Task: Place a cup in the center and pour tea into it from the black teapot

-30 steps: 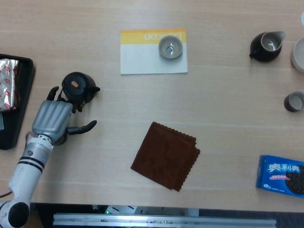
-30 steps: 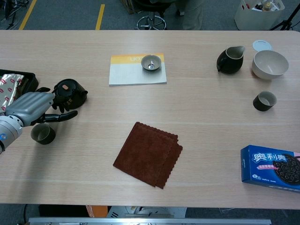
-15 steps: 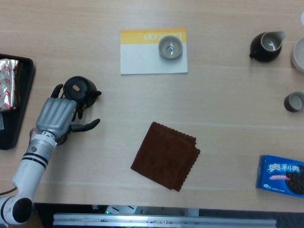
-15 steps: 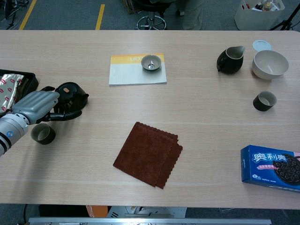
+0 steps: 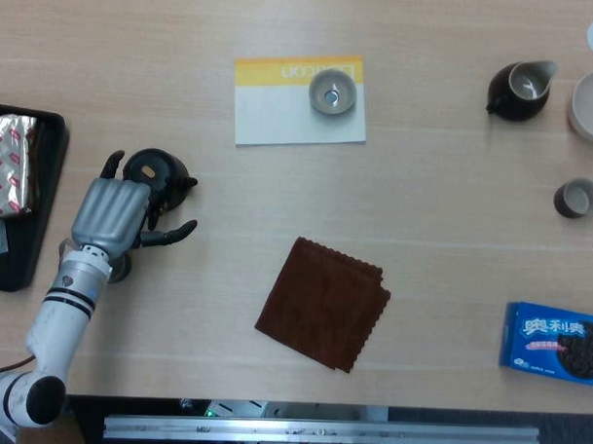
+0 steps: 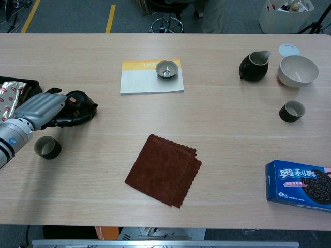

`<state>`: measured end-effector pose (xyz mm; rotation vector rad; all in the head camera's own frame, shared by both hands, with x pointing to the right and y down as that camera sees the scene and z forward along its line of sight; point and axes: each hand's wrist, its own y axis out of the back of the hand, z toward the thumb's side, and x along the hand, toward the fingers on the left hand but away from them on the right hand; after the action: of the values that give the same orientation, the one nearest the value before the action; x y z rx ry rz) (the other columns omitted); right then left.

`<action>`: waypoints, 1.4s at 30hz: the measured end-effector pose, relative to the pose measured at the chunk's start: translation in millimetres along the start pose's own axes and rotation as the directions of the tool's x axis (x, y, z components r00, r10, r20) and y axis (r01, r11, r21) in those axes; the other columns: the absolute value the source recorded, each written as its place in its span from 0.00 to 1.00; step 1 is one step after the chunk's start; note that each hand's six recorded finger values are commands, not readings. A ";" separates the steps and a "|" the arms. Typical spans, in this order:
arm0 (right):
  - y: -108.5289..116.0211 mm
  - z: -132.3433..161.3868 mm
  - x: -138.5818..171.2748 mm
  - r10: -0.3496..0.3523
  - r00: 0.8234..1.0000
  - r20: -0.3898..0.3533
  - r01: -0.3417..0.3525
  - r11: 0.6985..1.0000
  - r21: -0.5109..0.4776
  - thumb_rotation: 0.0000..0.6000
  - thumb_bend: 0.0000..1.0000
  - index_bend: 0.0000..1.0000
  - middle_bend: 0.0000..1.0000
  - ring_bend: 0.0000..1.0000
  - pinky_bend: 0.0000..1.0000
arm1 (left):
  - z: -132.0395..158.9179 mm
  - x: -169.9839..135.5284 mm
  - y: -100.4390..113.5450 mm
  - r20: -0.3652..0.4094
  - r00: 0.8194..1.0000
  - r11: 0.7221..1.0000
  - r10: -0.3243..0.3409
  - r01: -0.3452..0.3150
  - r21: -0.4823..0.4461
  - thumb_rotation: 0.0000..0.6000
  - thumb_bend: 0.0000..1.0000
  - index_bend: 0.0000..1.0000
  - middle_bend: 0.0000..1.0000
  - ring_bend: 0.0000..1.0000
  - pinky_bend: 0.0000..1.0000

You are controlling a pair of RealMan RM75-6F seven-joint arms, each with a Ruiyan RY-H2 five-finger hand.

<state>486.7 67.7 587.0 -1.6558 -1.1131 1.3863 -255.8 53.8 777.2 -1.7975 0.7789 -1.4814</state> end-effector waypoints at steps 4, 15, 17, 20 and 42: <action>0.2 -0.3 0.4 0.000 1.000 0.002 0.000 1.000 0.000 1.00 0.26 0.18 0.12 0.01 0.02 | -0.5 0.0 -1.6 -0.005 1.000 1.000 -0.009 0.009 0.002 0.11 0.13 0.69 0.73 0.57 0.00; 1.2 -1.7 -0.8 -0.007 1.000 0.008 0.007 1.000 -0.005 1.00 0.26 0.18 0.12 0.01 0.02 | -2.4 9.5 12.7 -0.013 0.998 0.998 0.054 -0.054 -0.018 0.11 0.13 0.81 0.90 0.71 0.00; 1.2 -2.3 -0.9 -0.008 1.000 0.009 0.008 1.000 -0.006 1.00 0.26 0.18 0.12 0.01 0.02 | -3.9 12.9 16.1 -0.017 0.997 0.997 0.071 -0.071 -0.022 0.10 0.13 0.83 0.92 0.74 0.00; 1.0 -2.8 -1.1 -0.007 1.000 0.010 0.007 1.000 -0.007 1.00 0.26 0.18 0.12 0.01 0.02 | -6.2 17.6 20.4 -0.024 0.995 0.995 0.096 -0.097 -0.031 0.12 0.13 0.86 0.95 0.76 0.00; -1.2 -7.0 -1.9 -0.006 1.000 0.013 0.006 1.000 -0.020 1.00 0.26 0.18 0.12 0.01 0.02 | -28.4 18.1 50.3 -0.109 0.960 0.954 0.258 -0.271 -0.128 0.42 0.13 0.98 1.00 0.86 0.00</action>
<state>493.3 66.5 590.1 -1.6582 -1.1420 1.3882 -282.1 6.0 751.0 -1.6577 1.1498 -1.3664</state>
